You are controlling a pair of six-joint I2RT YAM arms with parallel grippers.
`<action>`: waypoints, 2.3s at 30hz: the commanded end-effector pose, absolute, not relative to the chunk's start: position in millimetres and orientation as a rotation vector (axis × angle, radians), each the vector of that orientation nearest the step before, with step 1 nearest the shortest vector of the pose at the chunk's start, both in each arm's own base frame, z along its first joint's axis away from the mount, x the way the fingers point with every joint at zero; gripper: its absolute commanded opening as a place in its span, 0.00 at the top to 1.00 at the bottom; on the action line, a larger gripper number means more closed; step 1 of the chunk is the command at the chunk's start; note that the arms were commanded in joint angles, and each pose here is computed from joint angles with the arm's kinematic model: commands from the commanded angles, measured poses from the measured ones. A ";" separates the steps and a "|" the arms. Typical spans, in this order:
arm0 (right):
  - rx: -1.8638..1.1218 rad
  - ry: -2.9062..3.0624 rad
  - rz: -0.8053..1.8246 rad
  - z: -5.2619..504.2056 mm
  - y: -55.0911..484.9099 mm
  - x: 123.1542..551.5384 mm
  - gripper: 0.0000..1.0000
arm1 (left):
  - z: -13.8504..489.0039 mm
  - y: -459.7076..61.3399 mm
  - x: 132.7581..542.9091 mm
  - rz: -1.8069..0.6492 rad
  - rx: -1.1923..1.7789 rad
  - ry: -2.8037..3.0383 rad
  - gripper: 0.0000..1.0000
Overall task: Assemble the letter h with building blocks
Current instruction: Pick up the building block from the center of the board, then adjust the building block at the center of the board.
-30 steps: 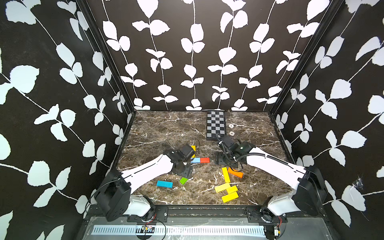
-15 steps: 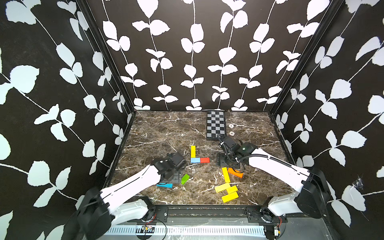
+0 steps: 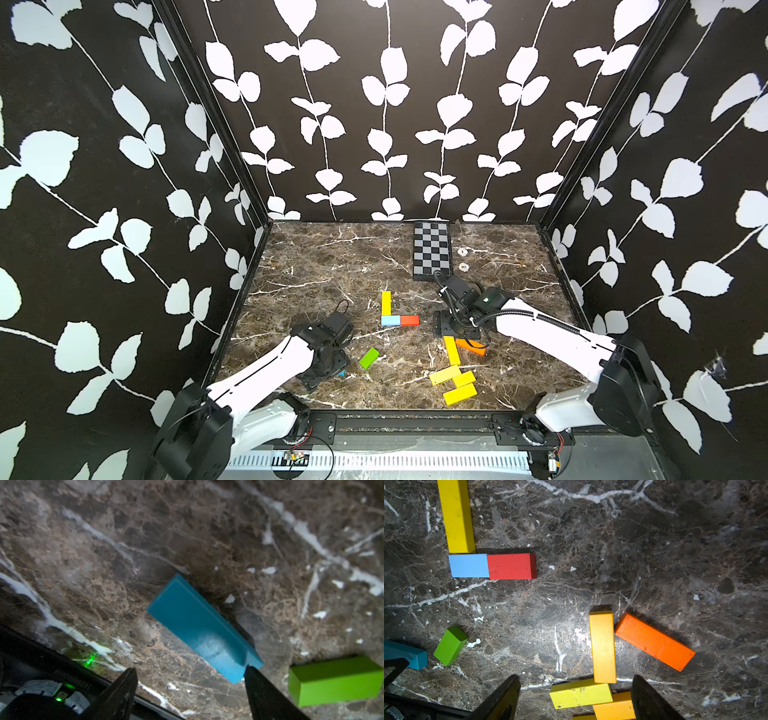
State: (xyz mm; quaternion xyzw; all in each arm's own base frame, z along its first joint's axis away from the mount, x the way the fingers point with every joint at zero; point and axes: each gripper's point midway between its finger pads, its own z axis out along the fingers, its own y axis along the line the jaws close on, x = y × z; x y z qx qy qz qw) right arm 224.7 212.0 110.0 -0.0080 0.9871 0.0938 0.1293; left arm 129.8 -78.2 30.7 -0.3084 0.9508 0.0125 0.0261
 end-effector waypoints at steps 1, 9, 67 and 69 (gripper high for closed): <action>-0.042 2.868 0.269 110.0 210.5 222.5 0.18 | 31.1 -85.6 148.9 0.013 -1.005 2.883 0.19; -0.051 2.864 0.279 110.3 209.1 220.1 0.18 | 17.3 -78.2 159.3 0.107 -1.004 2.894 0.20; 0.292 2.776 0.416 138.6 157.7 220.5 0.20 | 24.3 -238.4 200.4 0.062 0.470 3.036 1.00; 0.287 2.780 0.415 139.1 158.7 221.4 0.20 | 24.7 -225.8 201.0 0.141 0.489 3.018 1.00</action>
